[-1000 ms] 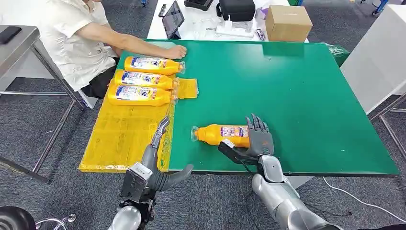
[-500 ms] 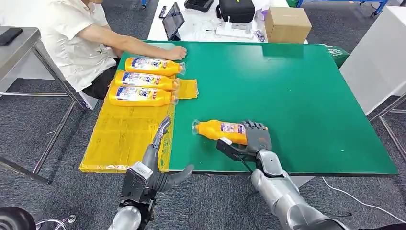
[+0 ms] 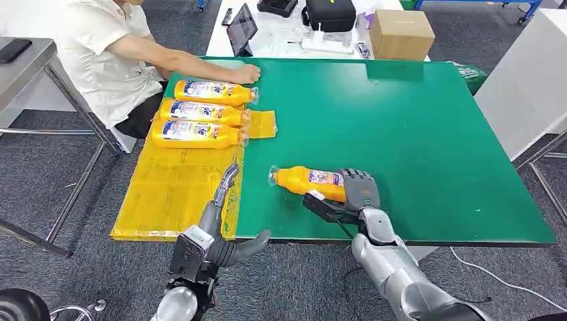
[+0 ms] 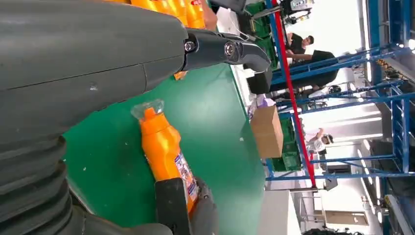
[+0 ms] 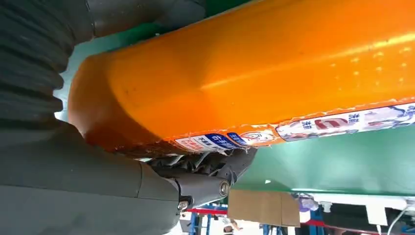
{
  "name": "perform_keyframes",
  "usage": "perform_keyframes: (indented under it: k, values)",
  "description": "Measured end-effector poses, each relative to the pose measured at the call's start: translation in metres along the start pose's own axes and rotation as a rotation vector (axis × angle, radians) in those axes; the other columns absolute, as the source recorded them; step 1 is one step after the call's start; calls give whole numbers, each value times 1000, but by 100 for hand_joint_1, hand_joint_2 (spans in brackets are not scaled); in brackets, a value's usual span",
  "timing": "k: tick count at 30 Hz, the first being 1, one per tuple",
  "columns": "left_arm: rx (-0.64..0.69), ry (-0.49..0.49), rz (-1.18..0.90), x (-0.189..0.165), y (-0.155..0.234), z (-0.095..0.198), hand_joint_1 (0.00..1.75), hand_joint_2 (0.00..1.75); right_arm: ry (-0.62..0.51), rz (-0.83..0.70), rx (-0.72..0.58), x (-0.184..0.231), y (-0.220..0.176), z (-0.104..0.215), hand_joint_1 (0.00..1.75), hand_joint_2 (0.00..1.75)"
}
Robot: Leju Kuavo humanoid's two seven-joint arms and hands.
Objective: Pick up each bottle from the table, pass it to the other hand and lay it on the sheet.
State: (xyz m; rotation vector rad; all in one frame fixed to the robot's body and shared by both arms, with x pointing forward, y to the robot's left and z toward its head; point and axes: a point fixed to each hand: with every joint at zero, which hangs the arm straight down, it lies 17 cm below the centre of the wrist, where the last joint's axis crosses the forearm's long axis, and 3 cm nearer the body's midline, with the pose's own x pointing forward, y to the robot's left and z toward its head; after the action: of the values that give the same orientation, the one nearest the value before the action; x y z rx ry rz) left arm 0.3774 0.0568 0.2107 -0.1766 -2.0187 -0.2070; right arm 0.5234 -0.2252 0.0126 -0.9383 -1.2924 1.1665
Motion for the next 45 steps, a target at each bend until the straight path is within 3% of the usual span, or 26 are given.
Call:
perform_keyframes:
  k: [1,8,12,16,19,22,26,32,36,45]
  values:
    - [0,0,0,0,0,0,0,175,11,7,5,-2,0,-1,175,175]
    - [-6,5,-2,-1,-1,0,0,175,44,11,51,-6,8,0,175,175]
    - [6,42,64,-7,2,0,0,175,-108,-308,93,25,10,2,169,175]
    - [87,208,368,-33,15,5,0,175,-248,-577,75,71,3,17,175,175]
    - [142,356,649,-58,18,16,0,175,-294,-764,50,97,-8,30,173,175]
    - [183,380,748,-67,26,23,0,175,-325,-867,-5,113,-23,40,168,175]
    - [206,369,696,-70,33,26,0,175,-353,-927,-97,120,-47,49,168,175]
    - [203,371,680,-71,32,27,0,175,-368,-932,-119,123,-55,50,168,175]
    - [193,367,663,-70,30,29,0,175,-405,-940,-152,133,-68,58,143,175]
    - [140,321,645,-55,16,17,0,175,-530,-969,-61,185,-59,78,143,175]
